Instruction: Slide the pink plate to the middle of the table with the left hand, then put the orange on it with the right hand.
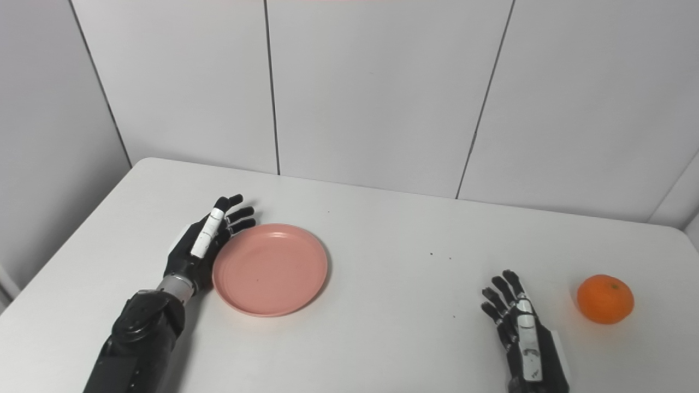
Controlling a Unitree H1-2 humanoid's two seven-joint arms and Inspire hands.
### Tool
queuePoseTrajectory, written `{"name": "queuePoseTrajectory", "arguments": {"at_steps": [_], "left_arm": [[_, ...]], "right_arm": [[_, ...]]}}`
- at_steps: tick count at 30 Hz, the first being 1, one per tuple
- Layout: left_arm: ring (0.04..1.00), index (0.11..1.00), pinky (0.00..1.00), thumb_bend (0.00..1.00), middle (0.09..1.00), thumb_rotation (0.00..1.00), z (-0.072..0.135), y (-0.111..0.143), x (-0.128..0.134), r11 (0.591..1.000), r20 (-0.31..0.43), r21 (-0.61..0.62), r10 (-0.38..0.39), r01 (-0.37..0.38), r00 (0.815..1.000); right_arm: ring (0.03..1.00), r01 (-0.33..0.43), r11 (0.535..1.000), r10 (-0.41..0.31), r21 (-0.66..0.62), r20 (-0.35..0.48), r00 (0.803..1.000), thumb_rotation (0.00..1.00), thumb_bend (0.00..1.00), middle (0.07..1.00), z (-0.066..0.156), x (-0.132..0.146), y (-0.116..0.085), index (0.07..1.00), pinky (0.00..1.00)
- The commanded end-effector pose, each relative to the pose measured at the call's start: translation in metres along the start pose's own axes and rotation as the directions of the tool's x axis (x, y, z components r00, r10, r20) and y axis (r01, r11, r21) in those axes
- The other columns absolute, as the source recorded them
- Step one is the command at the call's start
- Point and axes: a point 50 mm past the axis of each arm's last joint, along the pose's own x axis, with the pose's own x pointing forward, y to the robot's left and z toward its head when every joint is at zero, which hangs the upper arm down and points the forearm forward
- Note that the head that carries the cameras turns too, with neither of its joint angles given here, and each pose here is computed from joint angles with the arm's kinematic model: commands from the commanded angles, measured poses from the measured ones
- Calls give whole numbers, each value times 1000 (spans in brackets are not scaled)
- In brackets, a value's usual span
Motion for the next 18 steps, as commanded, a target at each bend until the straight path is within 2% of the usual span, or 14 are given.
{"name": "queuePoseTrajectory", "arguments": {"at_steps": [1, 7, 12, 18], "left_arm": [[800, 831, 784, 1000, 803, 770, 12, -8, 3, 999, 32, 22, -29, 28, 999], [803, 854, 810, 1000, 803, 749, 7, -21, 3, 999, 11, -17, -36, 36, 999], [801, 851, 796, 1000, 804, 768, 3, -32, 4, 997, 3, -15, -79, 79, 997], [789, 847, 772, 1000, 796, 772, -4, -45, 5, 996, -12, -15, -91, 91, 996]], "right_arm": [[882, 36, 997, -24, 72, -168, 986, 910, 821, 914, -42, -30, 9, 924, 883], [877, 40, 996, -26, 78, -171, 985, 903, 816, 910, -41, -30, 11, 919, 876], [875, 43, 996, -28, 79, -173, 985, 900, 825, 905, -41, -29, 14, 914, 873], [868, 42, 996, -28, 78, -174, 984, 896, 829, 900, -40, -29, 16, 910, 867]]}}
